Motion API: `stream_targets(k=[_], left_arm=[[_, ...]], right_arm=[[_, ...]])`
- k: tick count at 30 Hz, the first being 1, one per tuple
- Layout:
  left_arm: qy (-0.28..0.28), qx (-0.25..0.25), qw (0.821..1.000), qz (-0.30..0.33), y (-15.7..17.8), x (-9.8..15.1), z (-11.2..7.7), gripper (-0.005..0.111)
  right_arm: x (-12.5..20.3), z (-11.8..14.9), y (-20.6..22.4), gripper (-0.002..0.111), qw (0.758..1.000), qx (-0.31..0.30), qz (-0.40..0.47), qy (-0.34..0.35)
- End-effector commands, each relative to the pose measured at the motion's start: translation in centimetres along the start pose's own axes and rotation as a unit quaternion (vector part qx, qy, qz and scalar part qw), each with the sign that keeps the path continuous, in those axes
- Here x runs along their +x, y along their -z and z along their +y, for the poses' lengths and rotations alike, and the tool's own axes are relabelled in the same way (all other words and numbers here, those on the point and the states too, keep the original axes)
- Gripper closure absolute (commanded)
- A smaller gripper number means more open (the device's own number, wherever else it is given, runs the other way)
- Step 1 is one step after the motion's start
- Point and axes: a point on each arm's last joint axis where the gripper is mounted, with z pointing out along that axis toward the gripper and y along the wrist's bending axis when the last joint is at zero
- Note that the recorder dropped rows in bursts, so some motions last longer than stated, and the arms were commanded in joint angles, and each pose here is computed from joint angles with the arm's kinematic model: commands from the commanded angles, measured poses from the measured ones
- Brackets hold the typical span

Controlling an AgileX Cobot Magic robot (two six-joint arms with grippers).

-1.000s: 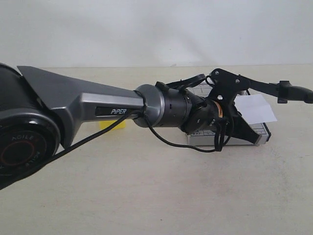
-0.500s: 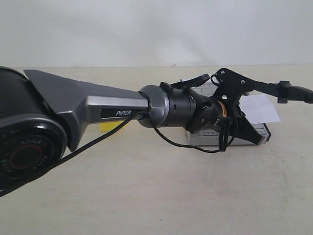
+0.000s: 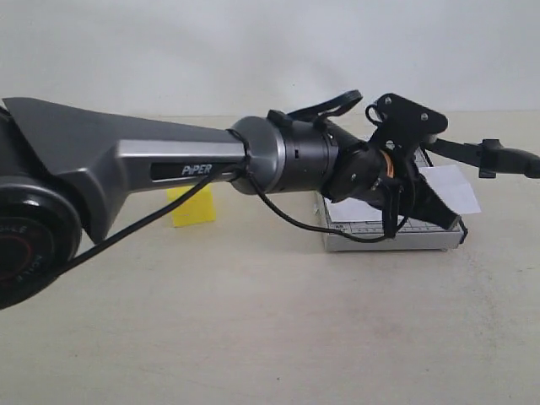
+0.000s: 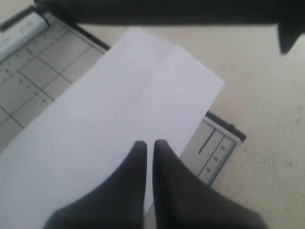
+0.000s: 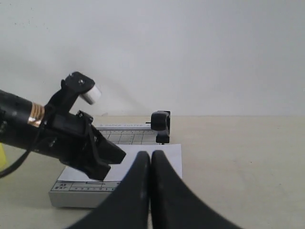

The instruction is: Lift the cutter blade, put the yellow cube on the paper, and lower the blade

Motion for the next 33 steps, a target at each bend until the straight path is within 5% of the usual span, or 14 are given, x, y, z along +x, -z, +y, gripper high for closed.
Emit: stream_targets(k=[1,4,10,18,27,33], left_arm=[[-0.008,-0.004,0.999,-0.038,2.0,-2.3,0.4,0.102],[-0.008,-0.005,0.999,-0.033,2.8,-2.9,0.4,0.096],[0.005,-0.023,1.000,0.018,5.9,-4.0,1.8,0.066],[0.140,-0.058,0.988,0.028,12.3,-3.0,4.6,0.045],[0.315,-0.134,0.939,0.027,19.5,1.9,11.2,0.044],[0.399,-0.181,0.898,0.034,20.7,3.4,15.2,0.025]], right_arm=[[-0.1,0.0,0.1,0.108,1.000,-0.001,-0.004,-0.002],[-0.1,0.0,0.1,0.108,1.000,-0.001,-0.004,-0.002],[-0.1,0.0,0.1,0.108,1.000,-0.001,-0.004,-0.002],[-0.1,0.0,0.1,0.108,1.000,-0.001,-0.004,-0.002],[-0.1,0.0,0.1,0.108,1.000,-0.001,-0.004,-0.002],[-0.1,0.0,0.1,0.108,1.000,-0.001,-0.004,-0.002]])
